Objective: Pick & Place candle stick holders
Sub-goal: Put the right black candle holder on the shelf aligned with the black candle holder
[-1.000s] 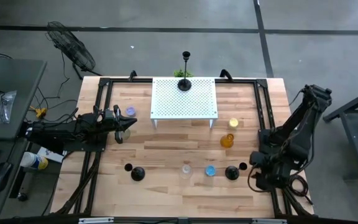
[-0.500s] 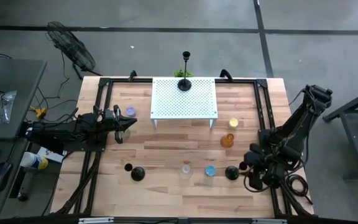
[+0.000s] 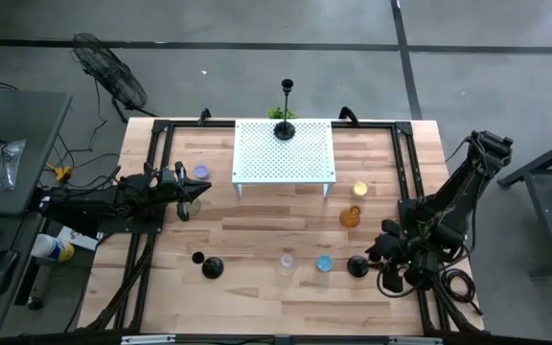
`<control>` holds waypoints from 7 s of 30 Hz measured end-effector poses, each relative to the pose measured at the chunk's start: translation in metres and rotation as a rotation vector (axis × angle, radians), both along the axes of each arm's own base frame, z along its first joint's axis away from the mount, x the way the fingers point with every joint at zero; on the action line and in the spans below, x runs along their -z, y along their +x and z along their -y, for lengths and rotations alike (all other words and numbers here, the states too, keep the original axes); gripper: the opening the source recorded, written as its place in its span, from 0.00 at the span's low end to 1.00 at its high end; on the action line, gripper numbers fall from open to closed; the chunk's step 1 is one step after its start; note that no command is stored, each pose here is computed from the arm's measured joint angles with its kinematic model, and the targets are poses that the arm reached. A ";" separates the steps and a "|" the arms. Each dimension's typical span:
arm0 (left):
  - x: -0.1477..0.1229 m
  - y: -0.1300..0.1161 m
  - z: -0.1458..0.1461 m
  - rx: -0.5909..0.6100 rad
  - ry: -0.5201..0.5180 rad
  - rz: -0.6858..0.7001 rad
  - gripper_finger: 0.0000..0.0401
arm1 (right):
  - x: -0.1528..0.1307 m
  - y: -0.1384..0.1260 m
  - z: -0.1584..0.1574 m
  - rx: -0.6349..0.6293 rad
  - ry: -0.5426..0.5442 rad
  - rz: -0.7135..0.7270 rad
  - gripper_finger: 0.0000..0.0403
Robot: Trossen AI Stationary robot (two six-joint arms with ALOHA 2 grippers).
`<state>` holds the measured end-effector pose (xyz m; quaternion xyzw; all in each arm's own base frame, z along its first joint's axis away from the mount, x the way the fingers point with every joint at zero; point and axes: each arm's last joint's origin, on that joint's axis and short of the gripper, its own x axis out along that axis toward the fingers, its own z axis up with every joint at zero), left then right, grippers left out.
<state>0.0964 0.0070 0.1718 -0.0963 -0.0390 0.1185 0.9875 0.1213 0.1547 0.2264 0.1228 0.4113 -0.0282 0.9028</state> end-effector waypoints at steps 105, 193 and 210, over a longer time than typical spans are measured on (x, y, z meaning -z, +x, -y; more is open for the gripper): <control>0.000 0.000 0.000 0.000 0.000 0.000 0.01 | -0.210 0.151 0.252 0.561 -0.313 0.284 0.03; 0.000 0.000 0.000 0.000 0.000 0.000 0.01 | -0.173 0.183 0.319 0.639 -0.191 -0.065 0.03; 0.000 0.000 0.000 0.000 0.000 0.000 0.01 | -0.168 0.187 0.321 0.612 -0.218 -0.056 0.03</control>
